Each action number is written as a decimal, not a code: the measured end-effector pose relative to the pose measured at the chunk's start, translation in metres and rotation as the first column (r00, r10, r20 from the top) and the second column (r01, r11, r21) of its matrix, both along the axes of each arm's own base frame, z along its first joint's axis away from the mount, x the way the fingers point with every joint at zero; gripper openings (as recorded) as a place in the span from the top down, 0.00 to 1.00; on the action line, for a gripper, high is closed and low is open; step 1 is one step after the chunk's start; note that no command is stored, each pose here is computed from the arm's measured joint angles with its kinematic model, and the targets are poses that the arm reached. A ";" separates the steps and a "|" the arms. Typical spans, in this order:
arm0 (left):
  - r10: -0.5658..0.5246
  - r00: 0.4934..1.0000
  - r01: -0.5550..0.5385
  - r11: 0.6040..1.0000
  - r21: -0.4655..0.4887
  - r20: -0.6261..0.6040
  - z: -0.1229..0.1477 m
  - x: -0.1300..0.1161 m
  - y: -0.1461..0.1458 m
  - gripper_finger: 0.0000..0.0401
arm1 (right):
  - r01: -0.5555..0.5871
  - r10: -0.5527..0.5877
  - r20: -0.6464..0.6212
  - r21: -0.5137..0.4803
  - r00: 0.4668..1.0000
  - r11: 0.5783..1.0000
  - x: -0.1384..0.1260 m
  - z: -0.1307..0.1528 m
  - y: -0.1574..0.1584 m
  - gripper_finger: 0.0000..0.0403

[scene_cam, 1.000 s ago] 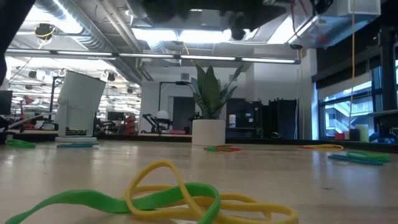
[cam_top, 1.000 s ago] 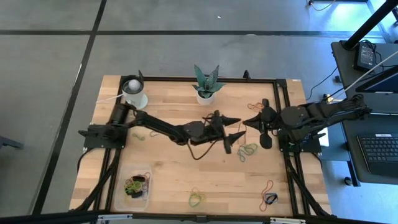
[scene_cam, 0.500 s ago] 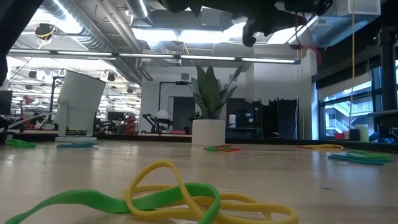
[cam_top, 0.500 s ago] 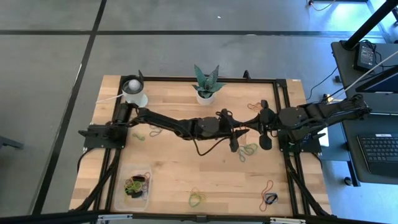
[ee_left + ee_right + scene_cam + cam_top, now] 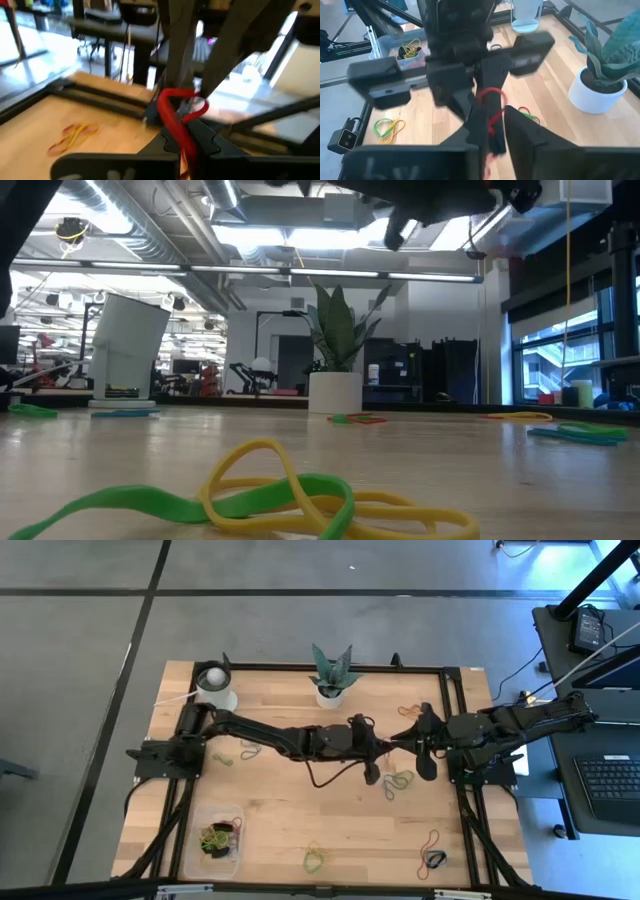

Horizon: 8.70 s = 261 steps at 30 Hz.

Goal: Pick and place rubber bands into bin
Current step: Put the red rubber band into the transparent bin, then put the blue rubber band into the transparent bin

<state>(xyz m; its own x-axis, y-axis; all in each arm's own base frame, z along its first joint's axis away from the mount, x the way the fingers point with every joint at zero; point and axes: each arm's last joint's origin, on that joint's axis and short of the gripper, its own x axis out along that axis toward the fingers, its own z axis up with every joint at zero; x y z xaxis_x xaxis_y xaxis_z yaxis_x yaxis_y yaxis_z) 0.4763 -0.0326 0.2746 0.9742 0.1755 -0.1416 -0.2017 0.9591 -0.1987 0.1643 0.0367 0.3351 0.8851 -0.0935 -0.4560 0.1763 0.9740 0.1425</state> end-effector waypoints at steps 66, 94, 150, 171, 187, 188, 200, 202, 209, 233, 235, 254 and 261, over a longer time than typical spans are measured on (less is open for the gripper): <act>-0.266 0.516 -0.437 0.736 -0.517 -0.815 -0.042 -0.353 -0.170 0.65 | 0.236 -0.215 -0.119 0.201 0.969 0.951 0.040 -0.029 0.009 0.68; -0.209 0.786 0.151 0.977 -0.147 -0.581 0.005 -0.242 0.002 1.00 | 0.726 -0.025 -0.888 0.358 0.458 0.587 -0.030 -0.103 0.149 0.95; -0.300 0.778 0.216 0.953 -0.214 -0.552 -0.027 -0.195 0.016 1.00 | 0.558 0.037 -0.852 0.374 0.522 0.741 -0.015 -0.148 0.191 0.99; -0.304 0.952 0.300 0.949 0.095 0.036 0.032 -0.169 0.010 0.67 | 0.354 -0.257 -0.291 0.356 0.921 0.865 -0.006 -0.051 0.078 0.99; -0.224 0.970 0.185 0.933 0.310 0.096 0.085 -0.108 -0.010 0.39 | -0.119 0.072 0.255 0.171 0.964 0.978 0.051 0.009 0.025 0.99; -0.224 0.971 0.188 0.932 0.309 0.087 0.085 -0.101 -0.011 0.39 | -0.141 0.091 0.283 0.162 0.955 0.977 0.053 0.012 0.023 0.99; -0.238 0.969 0.221 0.954 0.205 0.064 0.074 -0.062 -0.017 0.39 | -0.335 0.284 0.371 0.081 0.884 0.939 0.049 0.023 0.022 1.00; -0.241 0.968 0.228 0.959 0.165 0.066 0.071 -0.060 -0.017 0.40 | -0.336 0.287 0.365 0.077 0.886 0.939 0.049 0.023 0.022 1.00; -0.209 0.976 0.207 0.977 0.045 0.065 0.062 -0.056 -0.020 0.57 | -0.356 0.328 0.359 0.014 0.874 0.934 0.049 0.023 0.022 1.00; -0.162 0.985 0.163 0.986 0.029 -0.051 0.062 -0.069 -0.031 0.99 | -0.326 0.296 0.274 0.069 0.915 0.943 0.041 0.017 0.013 0.68; -0.144 0.985 0.146 0.989 0.015 -0.096 0.066 -0.078 -0.033 0.99 | -0.290 0.264 0.269 0.063 0.926 0.955 0.034 0.020 0.008 0.63; -0.067 0.662 -0.326 0.871 -0.368 -0.746 0.056 -0.251 -0.138 0.99 | -0.055 0.058 -0.050 0.059 0.997 0.997 0.021 -0.009 -0.004 0.56; -0.126 0.485 -0.545 0.730 -0.412 -0.865 0.000 -0.286 -0.181 0.99 | -0.044 0.049 -0.133 0.039 0.990 0.998 0.039 -0.024 0.000 0.56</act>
<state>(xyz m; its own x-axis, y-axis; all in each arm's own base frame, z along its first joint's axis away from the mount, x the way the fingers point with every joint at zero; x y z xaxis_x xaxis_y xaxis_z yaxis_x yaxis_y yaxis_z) 0.1905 -0.2137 0.2743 0.2802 -0.0899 -0.9557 -0.7562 0.5926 -0.2774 0.2032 0.0365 0.3108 0.8188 -0.0352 -0.5730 0.1511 0.9761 0.1559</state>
